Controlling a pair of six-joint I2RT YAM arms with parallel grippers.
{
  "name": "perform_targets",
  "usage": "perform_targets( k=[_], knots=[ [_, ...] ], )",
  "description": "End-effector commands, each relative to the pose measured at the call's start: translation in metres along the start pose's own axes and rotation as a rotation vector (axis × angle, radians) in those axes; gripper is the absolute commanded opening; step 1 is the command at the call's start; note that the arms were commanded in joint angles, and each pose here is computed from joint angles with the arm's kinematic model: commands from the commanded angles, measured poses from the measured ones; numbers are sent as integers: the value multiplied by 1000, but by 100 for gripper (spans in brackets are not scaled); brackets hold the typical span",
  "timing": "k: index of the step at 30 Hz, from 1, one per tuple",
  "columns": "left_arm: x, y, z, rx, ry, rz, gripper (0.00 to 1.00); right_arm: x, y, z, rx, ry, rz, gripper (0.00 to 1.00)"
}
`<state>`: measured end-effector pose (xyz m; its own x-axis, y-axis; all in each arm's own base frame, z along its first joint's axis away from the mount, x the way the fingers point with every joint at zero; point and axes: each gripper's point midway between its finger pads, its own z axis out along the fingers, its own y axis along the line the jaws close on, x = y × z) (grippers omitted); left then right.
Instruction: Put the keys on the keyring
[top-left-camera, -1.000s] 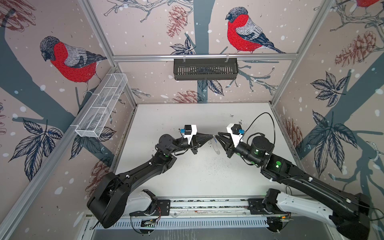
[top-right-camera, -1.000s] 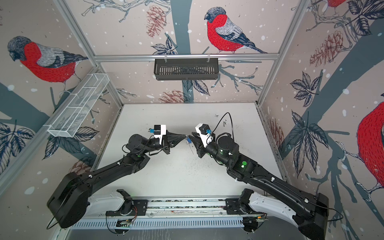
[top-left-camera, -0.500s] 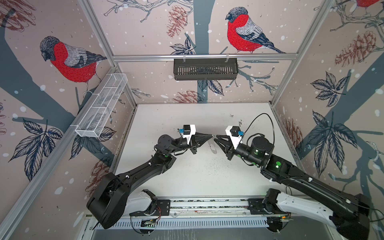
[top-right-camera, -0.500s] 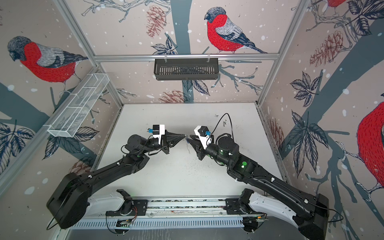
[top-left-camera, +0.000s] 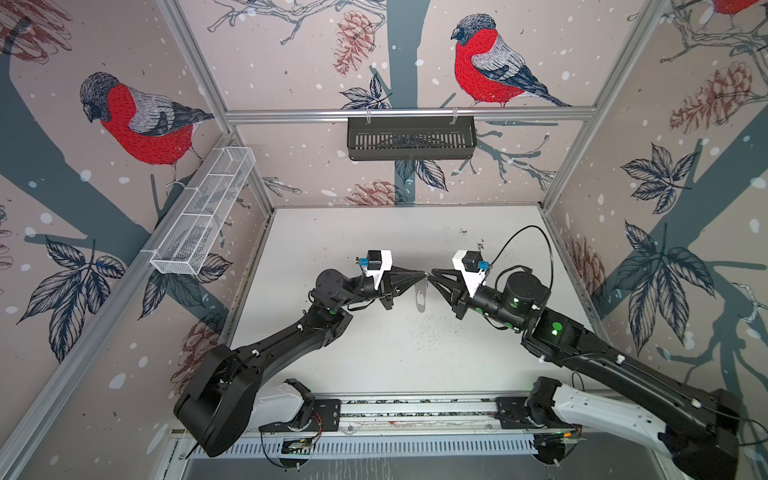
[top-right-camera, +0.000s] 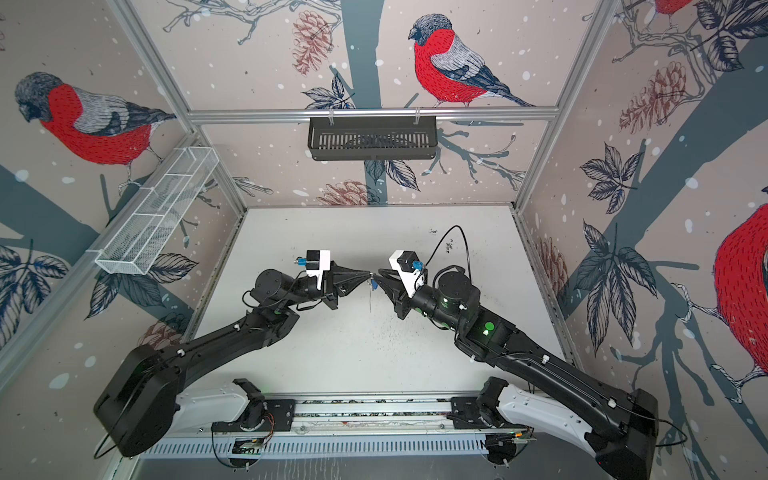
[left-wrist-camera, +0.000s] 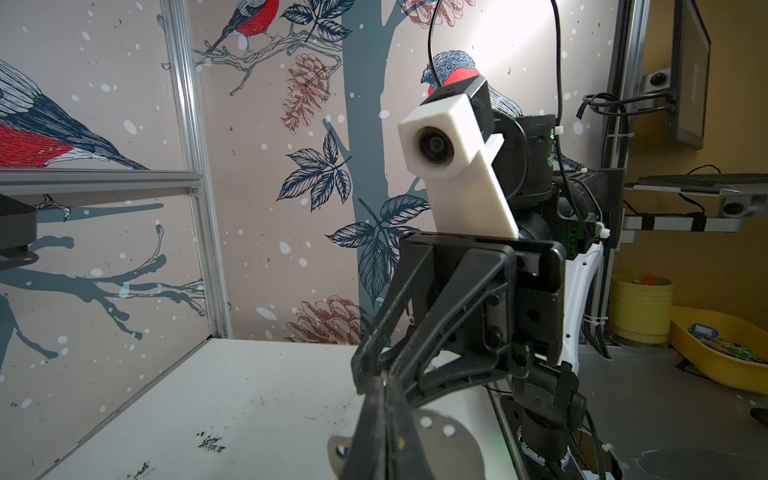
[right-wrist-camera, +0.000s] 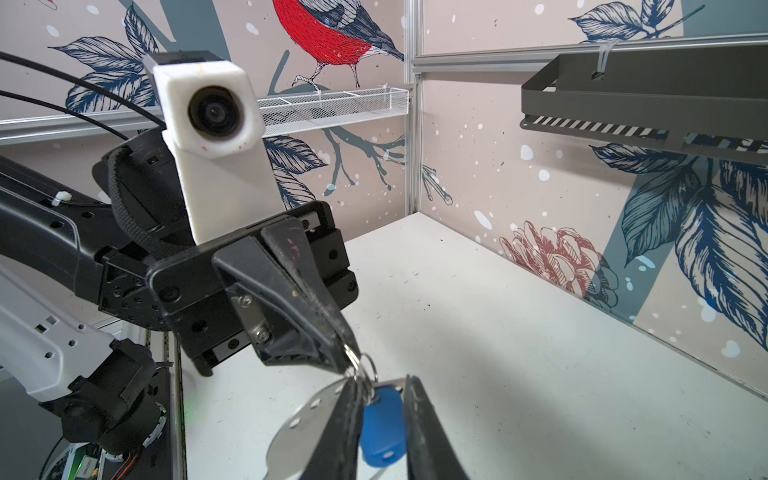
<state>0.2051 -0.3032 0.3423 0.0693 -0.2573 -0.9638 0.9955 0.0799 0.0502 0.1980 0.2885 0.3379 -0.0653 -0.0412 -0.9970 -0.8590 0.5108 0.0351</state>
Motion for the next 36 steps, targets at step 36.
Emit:
perform_targets(
  k=[36],
  knots=[
    [-7,-15,3,116,-21,1,0,-10,11,1,-104,-45,-3,17]
  ],
)
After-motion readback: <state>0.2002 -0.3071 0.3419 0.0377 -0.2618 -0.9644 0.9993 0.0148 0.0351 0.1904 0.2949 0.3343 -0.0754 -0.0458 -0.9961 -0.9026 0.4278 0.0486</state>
